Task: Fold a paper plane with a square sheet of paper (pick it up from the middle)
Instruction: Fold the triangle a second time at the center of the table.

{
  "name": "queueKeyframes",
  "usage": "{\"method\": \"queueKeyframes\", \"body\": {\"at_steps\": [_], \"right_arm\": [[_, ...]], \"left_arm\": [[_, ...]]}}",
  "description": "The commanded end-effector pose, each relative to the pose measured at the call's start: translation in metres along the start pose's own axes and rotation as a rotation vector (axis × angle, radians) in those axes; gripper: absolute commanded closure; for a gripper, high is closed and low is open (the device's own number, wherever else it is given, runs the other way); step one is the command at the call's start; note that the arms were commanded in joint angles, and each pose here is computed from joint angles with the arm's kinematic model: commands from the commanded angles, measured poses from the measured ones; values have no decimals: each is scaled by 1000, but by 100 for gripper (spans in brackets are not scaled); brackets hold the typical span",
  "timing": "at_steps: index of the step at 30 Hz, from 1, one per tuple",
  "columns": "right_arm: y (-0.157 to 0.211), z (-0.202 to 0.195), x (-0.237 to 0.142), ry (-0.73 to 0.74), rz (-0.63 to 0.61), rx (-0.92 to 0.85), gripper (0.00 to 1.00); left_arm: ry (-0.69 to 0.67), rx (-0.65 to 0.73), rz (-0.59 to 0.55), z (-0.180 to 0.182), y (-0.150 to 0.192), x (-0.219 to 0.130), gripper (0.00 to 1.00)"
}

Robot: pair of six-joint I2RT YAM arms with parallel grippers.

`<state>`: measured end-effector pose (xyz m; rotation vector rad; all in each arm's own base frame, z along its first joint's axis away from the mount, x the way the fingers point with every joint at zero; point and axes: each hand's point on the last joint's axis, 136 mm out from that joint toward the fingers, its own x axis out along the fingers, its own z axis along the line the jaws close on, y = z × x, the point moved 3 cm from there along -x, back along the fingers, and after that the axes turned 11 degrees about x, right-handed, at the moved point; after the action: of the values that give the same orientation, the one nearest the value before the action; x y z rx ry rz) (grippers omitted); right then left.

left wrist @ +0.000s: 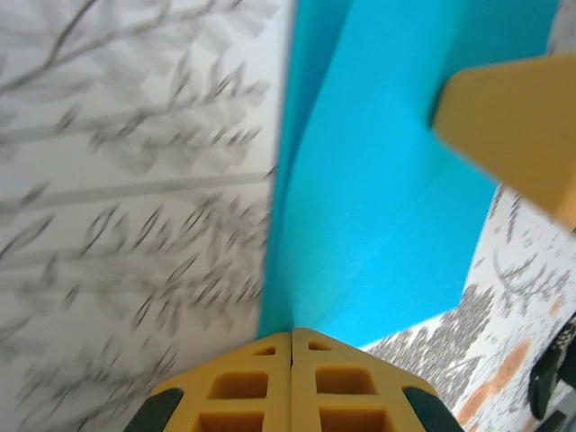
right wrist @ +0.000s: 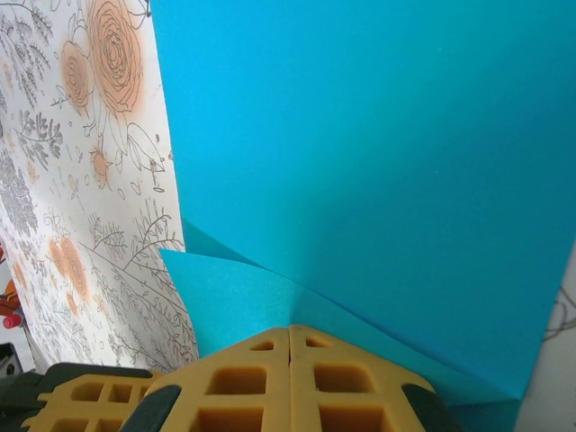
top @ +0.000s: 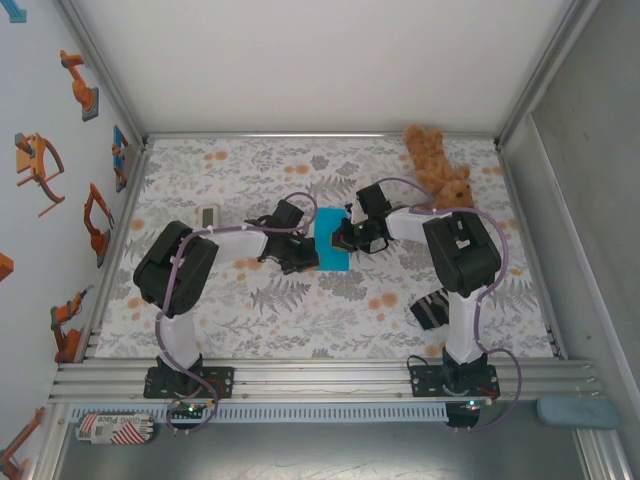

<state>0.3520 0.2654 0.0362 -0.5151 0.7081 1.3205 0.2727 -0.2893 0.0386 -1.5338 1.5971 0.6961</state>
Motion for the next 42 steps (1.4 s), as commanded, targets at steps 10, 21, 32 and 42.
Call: {"method": "queueKeyframes", "body": {"at_steps": [10, 21, 32, 42], "right_arm": [[21, -62, 16, 219, 50, 121, 100], [20, -57, 15, 204, 47, 111, 100], [2, 22, -21, -15, -29, -100, 100], [34, 21, -3, 2, 55, -121, 100]], "left_arm": [[113, -40, -93, -28, -22, -11, 99], [-8, -102, -48, 3, -13, 11, 100], [-82, -135, 17, 26, 12, 19, 100], [-75, -127, 18, 23, 8, 22, 100]]}}
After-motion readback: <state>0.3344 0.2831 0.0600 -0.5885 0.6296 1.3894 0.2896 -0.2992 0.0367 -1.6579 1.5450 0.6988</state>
